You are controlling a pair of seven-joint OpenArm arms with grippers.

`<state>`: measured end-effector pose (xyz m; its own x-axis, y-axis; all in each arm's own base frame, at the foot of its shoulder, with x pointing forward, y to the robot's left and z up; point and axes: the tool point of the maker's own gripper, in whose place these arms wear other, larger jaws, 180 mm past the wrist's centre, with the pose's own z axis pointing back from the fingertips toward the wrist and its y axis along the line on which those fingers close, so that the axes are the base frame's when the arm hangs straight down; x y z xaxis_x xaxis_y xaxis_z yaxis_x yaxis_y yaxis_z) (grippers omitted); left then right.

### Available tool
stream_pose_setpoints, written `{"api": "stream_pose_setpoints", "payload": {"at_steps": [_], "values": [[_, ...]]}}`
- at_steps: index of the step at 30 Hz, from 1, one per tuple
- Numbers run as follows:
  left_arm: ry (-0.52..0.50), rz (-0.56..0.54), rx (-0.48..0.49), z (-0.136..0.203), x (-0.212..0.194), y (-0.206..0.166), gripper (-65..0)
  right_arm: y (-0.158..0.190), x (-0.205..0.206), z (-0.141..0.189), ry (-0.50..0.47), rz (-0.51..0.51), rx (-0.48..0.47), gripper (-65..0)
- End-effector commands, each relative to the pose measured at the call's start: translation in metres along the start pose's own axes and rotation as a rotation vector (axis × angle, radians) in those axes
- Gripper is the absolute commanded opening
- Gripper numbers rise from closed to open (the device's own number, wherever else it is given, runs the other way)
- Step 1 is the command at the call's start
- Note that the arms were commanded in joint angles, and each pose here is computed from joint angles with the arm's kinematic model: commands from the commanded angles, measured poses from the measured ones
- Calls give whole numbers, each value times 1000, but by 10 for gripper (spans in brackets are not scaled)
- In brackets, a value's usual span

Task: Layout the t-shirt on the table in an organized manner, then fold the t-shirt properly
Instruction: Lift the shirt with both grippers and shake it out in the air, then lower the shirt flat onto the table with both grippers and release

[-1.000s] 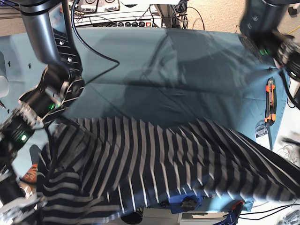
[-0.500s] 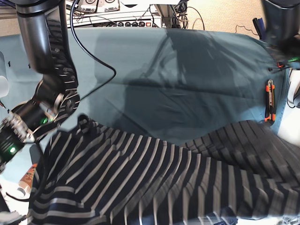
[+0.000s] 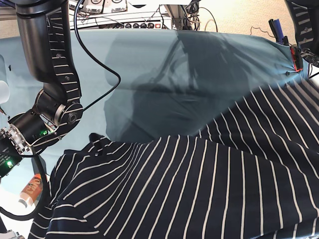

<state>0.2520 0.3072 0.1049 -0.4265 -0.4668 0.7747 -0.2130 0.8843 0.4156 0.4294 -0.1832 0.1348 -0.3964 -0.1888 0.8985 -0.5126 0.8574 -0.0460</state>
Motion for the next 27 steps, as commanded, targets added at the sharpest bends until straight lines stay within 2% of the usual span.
{"api": "stream_pose_setpoints", "payload": {"at_steps": [1, 5, 8, 15, 20, 23, 25, 27], "values": [[-41, -18, 15, 0, 13, 5, -650, 6, 33, -2, -100, 27, 22, -650], [-84, -14, 12, -1, 19, 5, -650, 16, 54, -12, -144, 43, 36, -650], [-73, -8, 5, -4, 16, 5, -650, 25, 61, -21, -158, 47, 52, -650], [-68, 55, 25, -12, 8, 20, -650, 57, 50, -40, -141, 18, 138, -650], [-75, 54, 31, -13, 10, 23, -650, 63, 46, -43, -123, 17, 153, -650], [-52, 63, 28, -13, 5, 22, -650, 56, 36, -44, -63, 22, 120, -650], [-26, 111, 21, -18, -4, 19, -650, 40, 24, -43, 7, 34, 46, -650], [40, 146, -39, -29, -25, 5, -650, 23, 13, -40, 53, 50, -15, -650]]}}
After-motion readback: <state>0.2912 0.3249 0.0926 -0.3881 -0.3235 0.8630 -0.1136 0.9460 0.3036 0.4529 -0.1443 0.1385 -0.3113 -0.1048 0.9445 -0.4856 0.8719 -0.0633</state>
